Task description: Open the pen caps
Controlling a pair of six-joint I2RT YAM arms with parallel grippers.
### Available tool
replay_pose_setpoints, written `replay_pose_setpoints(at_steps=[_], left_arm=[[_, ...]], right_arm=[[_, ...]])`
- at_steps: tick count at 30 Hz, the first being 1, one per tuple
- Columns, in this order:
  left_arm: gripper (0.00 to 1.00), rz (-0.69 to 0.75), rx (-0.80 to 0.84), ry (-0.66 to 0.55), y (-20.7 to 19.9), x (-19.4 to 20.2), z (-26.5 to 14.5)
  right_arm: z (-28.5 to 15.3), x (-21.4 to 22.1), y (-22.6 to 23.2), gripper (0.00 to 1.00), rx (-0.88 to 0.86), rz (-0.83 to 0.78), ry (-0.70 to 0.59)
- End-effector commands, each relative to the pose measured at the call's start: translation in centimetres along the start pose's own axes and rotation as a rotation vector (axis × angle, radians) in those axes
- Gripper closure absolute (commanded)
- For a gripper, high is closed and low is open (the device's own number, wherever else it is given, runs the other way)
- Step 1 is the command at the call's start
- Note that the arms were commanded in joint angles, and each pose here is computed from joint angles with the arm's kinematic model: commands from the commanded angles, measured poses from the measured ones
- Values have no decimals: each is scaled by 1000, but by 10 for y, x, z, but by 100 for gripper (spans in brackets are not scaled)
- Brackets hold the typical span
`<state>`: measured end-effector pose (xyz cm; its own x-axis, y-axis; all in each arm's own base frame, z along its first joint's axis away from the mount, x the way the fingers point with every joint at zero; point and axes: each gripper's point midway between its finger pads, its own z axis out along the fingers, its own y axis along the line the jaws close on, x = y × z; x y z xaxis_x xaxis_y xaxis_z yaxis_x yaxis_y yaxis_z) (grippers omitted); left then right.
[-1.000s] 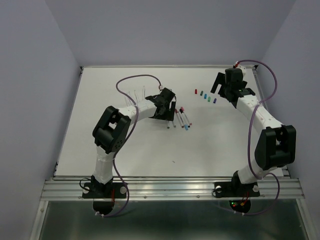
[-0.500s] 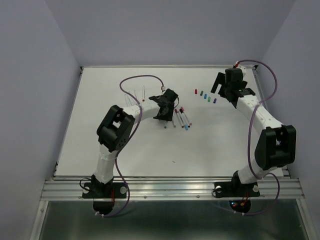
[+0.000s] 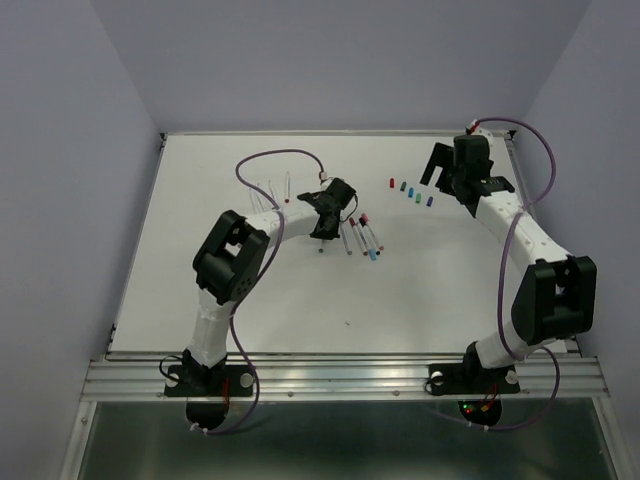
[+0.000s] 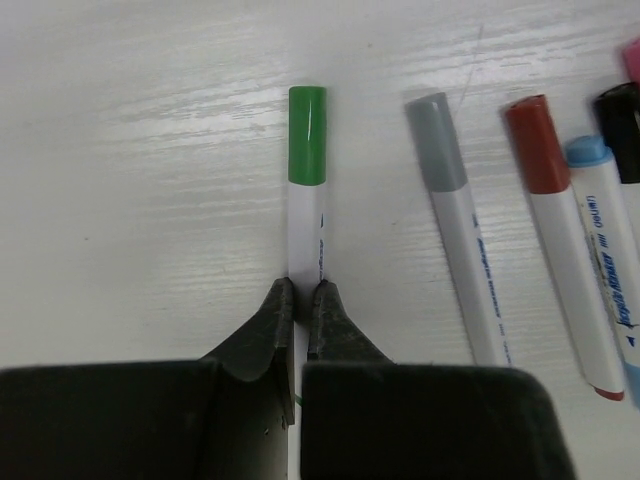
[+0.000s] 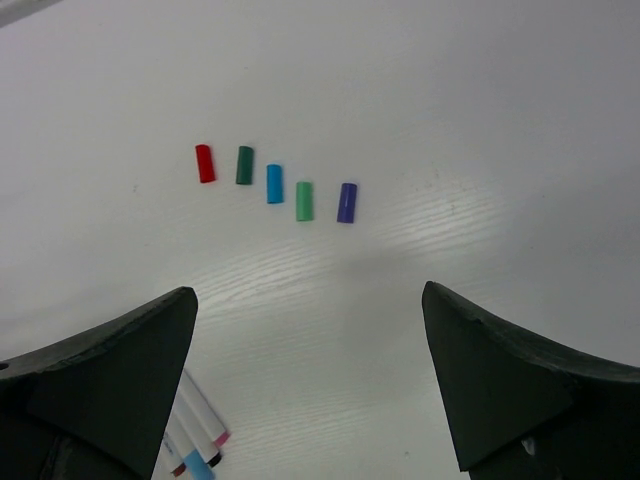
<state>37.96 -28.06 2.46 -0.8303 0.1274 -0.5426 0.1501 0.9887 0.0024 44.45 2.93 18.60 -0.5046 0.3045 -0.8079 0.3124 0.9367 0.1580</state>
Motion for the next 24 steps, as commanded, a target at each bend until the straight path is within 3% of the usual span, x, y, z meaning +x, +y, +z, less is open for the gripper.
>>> replay_pose_setpoints(at_steps=[1,7,11,12,17,24], left_arm=[[100,-37,-93,-95,35,-26,-27],[100,-56,58,-380,28,-88,-102],[100,-9,252,-493,9,-96,-142],[100,13,375,-565,-7,-107,-167],[100,106,679,-642,-43,-96,-213],[100,123,810,-650,-57,-89,-235]], right_arm=[[-23,-17,30,0,-190,7,-37],[-57,-8,101,0,-646,14,-1],[-94,3,142,0,-985,72,46],[-106,4,152,0,-1090,60,40],[-134,-4,176,0,-1214,26,-17],[-168,-12,189,0,-1375,70,-64]])
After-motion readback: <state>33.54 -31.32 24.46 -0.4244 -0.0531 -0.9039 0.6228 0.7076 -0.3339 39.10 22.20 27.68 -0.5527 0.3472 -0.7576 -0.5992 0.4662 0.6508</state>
